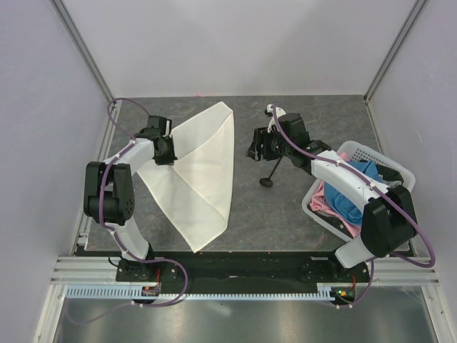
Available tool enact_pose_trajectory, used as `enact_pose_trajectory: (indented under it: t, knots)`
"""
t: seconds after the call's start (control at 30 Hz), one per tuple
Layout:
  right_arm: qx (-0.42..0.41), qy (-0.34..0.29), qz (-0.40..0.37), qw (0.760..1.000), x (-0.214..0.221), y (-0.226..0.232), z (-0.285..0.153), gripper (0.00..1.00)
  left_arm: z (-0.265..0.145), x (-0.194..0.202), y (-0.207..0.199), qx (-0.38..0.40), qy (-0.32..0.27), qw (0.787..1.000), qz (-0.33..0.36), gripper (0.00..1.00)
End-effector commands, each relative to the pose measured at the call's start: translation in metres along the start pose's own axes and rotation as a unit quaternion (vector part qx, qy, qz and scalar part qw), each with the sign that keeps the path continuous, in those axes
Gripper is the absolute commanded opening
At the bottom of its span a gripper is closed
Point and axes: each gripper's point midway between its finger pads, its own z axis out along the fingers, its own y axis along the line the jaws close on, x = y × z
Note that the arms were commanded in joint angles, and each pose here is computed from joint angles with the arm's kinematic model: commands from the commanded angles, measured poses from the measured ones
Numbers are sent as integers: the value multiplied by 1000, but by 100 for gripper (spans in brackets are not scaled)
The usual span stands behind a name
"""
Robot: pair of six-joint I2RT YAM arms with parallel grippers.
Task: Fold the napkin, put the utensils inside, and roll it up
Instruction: Fold the napkin
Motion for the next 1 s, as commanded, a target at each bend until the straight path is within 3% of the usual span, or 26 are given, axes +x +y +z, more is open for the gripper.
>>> enact_pose_trajectory:
  t: [0.0, 0.97]
  knots:
    - [-9, -7, -9, 1000, -6, 3, -3, 67, -13, -17, 16, -37, -31, 998, 27, 2]
    - [38, -22, -34, 998, -10, -14, -25, 68, -13, -62, 133, -61, -31, 994, -85, 2]
